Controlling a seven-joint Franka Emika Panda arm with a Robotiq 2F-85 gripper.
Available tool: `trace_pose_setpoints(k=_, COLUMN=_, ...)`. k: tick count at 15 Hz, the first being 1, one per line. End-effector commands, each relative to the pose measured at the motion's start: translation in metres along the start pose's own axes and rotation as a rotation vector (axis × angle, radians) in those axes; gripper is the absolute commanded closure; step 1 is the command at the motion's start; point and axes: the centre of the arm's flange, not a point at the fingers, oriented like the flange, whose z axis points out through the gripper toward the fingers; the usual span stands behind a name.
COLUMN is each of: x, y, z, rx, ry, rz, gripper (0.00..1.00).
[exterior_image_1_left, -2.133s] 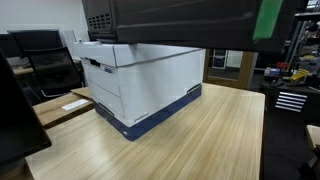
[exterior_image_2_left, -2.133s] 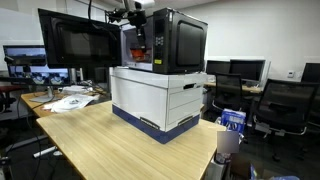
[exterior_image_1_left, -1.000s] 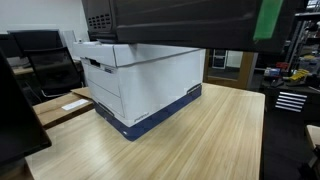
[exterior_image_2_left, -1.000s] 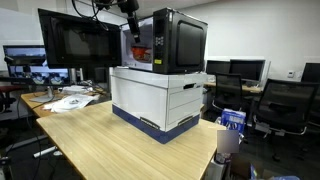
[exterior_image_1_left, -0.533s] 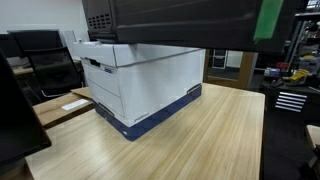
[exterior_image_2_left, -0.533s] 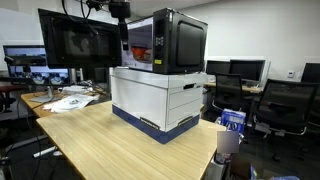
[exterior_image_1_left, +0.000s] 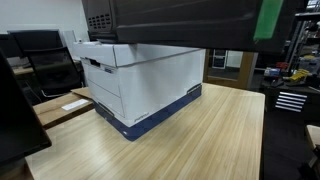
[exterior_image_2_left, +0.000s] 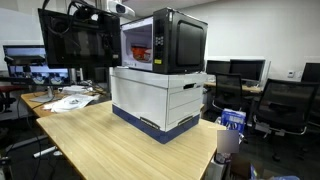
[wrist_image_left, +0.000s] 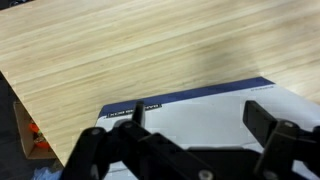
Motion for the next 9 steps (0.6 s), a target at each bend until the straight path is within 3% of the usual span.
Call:
trace_pose_setpoints(k=1, x=-0.061, y=0.000, z=0.012, rx=-0.109, ry=0.020, rz=-0.160, gripper=0.00)
trace_pose_setpoints(k=6, x=-0.108, y=0.003, z=0.019, rx=-0.248, ry=0.116, rz=-0.327, gripper=0.00)
trace_pose_setpoints(k=9, x=-0.115, y=0.006, z=0.022, rx=-0.218, ry=0.291, rz=-0.316, gripper=0.00)
